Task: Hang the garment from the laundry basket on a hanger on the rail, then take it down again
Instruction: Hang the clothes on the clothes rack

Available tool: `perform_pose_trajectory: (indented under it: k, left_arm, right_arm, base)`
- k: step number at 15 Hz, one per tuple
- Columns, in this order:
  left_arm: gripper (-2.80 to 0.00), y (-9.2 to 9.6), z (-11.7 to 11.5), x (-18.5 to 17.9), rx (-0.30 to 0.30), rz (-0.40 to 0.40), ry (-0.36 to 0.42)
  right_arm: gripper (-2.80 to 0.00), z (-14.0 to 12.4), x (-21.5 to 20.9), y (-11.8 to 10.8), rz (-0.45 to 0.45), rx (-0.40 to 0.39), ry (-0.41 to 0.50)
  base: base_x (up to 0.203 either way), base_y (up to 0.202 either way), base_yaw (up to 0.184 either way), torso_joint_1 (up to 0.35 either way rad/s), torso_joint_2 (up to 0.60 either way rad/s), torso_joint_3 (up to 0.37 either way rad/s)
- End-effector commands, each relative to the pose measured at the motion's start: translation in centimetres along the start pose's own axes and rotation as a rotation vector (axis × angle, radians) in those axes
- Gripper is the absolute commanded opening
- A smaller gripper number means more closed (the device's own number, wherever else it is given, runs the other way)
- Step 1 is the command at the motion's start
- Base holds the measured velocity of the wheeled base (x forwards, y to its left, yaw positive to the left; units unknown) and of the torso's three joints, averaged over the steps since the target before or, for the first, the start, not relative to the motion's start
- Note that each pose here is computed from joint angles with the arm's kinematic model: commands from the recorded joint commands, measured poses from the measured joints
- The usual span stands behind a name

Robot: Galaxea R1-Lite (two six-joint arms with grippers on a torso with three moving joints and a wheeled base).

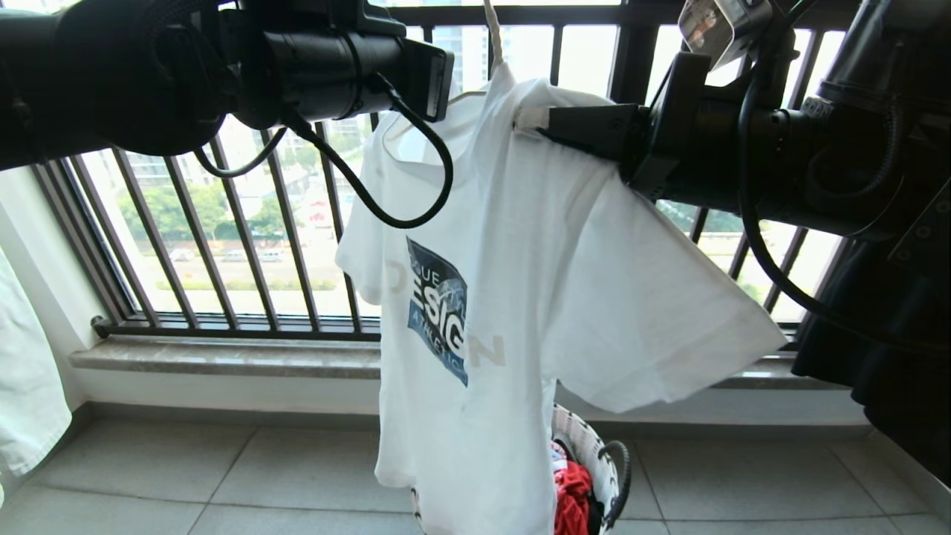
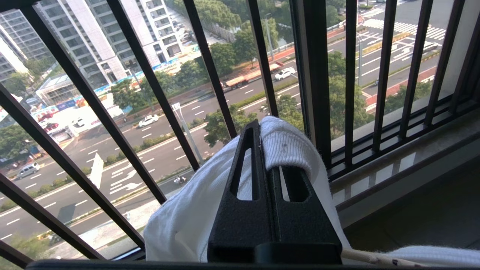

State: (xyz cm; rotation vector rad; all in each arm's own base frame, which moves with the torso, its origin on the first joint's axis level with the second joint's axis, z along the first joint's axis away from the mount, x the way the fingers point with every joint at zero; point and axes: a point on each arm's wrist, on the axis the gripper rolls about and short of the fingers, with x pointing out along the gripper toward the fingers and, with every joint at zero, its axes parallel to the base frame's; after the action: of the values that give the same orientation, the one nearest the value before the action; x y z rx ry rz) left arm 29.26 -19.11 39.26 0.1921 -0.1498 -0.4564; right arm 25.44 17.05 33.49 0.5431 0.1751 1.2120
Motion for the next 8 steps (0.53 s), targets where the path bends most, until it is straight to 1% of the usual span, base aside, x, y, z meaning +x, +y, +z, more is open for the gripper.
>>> perform_pose_trajectory:
  k: [1, 3, 5, 6, 8]
  left_arm:
    - [-2.8, 0.1, 1.2, -1.1, -0.005, 0.015, -0.028]
    - [-2.8, 1.2, 1.9, -2.0, -0.004, 0.093, -0.037]
    - [-2.8, 2.9, 2.4, -2.8, 0.003, 0.172, -0.048]
    - [-2.8, 3.3, 2.9, -3.3, 0.002, 0.195, -0.06]
    - [-2.8, 3.4, 3.1, -3.7, -0.002, 0.207, -0.064]
  right_arm:
    - [-2.8, 0.1, 0.1, -0.5, -0.008, 0.003, -0.003]
    - [-2.8, 0.5, -0.2, -0.8, -0.021, -0.005, -0.017]
    - [-2.8, 0.8, -0.4, -0.9, -0.029, -0.013, -0.028]
    - [-2.8, 0.9, -0.4, -0.9, -0.031, -0.015, -0.031]
    - [-2.8, 1.1, -0.5, -1.0, -0.036, -0.019, -0.038]
  base:
    - [0.0, 0.0, 0.0, 0.0, 0.0, 0.0]
    - [0.0, 0.0, 0.0, 0.0, 0.0, 0.0]
    - [0.0, 0.0, 0.0, 0.0, 0.0, 0.0]
    - [0.0, 0.0, 0.0, 0.0, 0.0, 0.0]
    - [0.0, 0.0, 0.0, 0.0, 0.0, 0.0]
